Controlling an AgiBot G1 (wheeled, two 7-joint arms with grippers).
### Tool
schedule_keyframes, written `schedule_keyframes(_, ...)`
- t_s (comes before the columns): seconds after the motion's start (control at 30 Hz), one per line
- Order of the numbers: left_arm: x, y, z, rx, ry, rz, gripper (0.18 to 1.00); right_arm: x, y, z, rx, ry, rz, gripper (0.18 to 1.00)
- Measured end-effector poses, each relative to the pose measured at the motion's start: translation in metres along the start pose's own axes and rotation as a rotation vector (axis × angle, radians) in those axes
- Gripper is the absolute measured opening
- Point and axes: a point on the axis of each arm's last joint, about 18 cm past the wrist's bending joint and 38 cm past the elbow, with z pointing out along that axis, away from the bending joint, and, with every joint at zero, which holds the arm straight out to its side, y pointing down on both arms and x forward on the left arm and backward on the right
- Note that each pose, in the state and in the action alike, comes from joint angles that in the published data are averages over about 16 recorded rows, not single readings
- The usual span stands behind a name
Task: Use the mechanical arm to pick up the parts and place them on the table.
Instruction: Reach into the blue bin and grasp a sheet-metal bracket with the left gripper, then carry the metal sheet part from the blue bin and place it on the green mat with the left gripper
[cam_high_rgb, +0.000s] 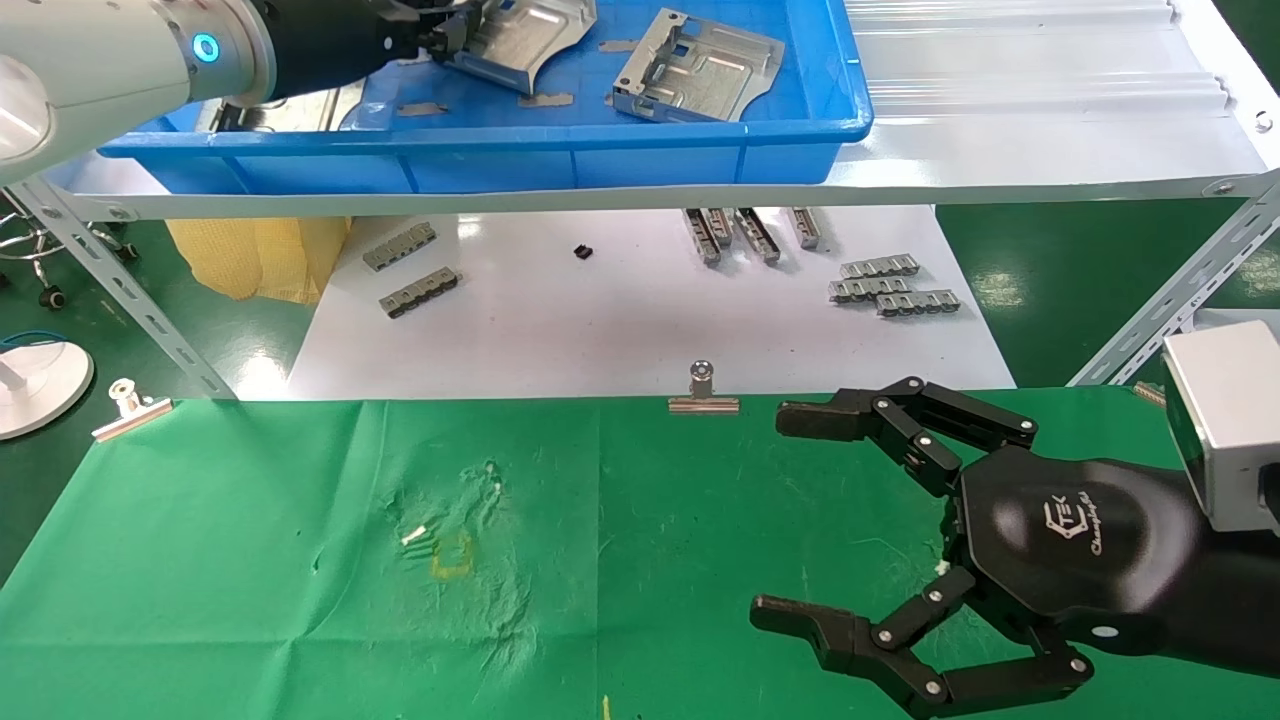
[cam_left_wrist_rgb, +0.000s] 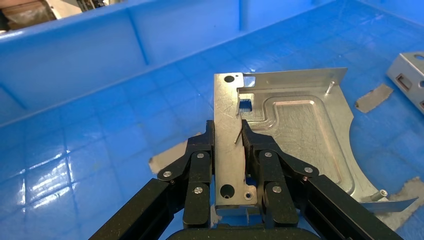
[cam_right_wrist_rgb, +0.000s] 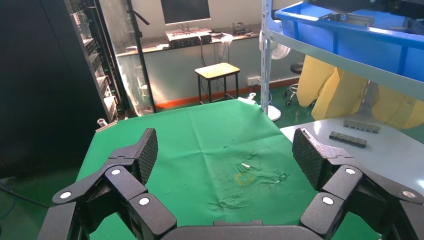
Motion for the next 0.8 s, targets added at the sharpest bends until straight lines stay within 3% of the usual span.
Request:
schedule_keyframes(0.2, 0.004, -0.019, -0.008, 0.056, 0.061, 0.022, 0.291, 0.000, 0.000, 0.000, 0.000, 0.000, 0.000, 1.000)
schedule_keyframes(0.4, 0.014, -0.028, -0.028, 0.107, 0.207, 0.074, 0.279, 0.000, 0.000, 0.000, 0.000, 0.000, 0.000, 1.000)
schedule_keyframes(0.8, 0.042, 0.000, -0.102, 0.173, 0.604, 0.258, 0.277, 0.000, 0.000, 0.000, 0.000, 0.000, 0.000, 1.000)
